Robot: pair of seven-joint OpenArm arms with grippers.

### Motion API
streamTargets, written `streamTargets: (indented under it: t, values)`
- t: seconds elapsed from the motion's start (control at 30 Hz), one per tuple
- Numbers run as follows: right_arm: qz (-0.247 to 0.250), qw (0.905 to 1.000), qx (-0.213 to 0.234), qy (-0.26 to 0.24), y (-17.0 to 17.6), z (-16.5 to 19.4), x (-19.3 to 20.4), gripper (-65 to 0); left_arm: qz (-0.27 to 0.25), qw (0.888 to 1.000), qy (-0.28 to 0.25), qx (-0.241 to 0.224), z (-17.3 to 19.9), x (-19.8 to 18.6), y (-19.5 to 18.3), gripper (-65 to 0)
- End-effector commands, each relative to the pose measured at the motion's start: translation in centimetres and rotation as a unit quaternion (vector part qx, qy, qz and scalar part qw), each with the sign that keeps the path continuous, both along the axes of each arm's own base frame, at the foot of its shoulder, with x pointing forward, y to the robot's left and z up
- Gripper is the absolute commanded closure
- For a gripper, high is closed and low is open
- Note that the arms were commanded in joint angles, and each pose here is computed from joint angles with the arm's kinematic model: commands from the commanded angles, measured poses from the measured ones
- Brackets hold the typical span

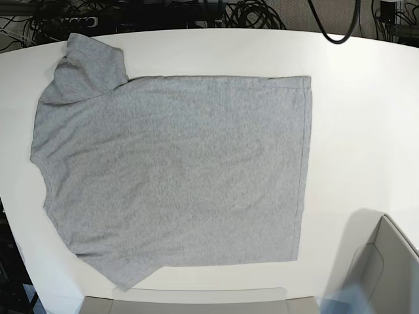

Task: Fold the T-shirt properly

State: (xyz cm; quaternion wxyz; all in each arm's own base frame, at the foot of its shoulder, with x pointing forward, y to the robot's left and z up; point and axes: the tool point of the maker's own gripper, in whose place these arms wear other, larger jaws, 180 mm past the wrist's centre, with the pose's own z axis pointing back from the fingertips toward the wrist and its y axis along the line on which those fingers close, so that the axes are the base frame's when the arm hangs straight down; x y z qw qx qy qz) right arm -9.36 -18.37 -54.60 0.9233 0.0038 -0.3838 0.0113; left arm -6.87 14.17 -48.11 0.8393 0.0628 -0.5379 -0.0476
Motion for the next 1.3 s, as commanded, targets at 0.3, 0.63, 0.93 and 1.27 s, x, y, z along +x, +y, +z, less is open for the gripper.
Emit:
streamTargets:
  t: [0.3, 0.63, 0.93, 1.27]
  values:
    - [-0.011, 0.988, 0.072, -0.137, 4.0, 11.5, 4.5, -7.1, -0.013, 0.996, -0.089, 0.016, 9.3, 2.0, 0.7, -0.1]
    - [-0.052, 0.9735, 0.183, -0.128, 0.8, 20.9, 11.6, -8.2, -0.005, 0.995, -0.102, 0.022, 12.4, 7.6, 1.4, -2.1]
    - [-0.122, 0.9605, 0.205, -0.143, -4.8, 22.4, 15.4, -26.3, 0.0, 0.995, -0.099, 0.021, 13.5, 9.4, 1.5, -7.8]
    - [-0.212, 0.9534, 0.199, -0.08, -10.8, 20.8, 16.4, -27.1, -0.007, 0.997, -0.071, 0.024, 12.3, 9.7, 1.9, -7.8]
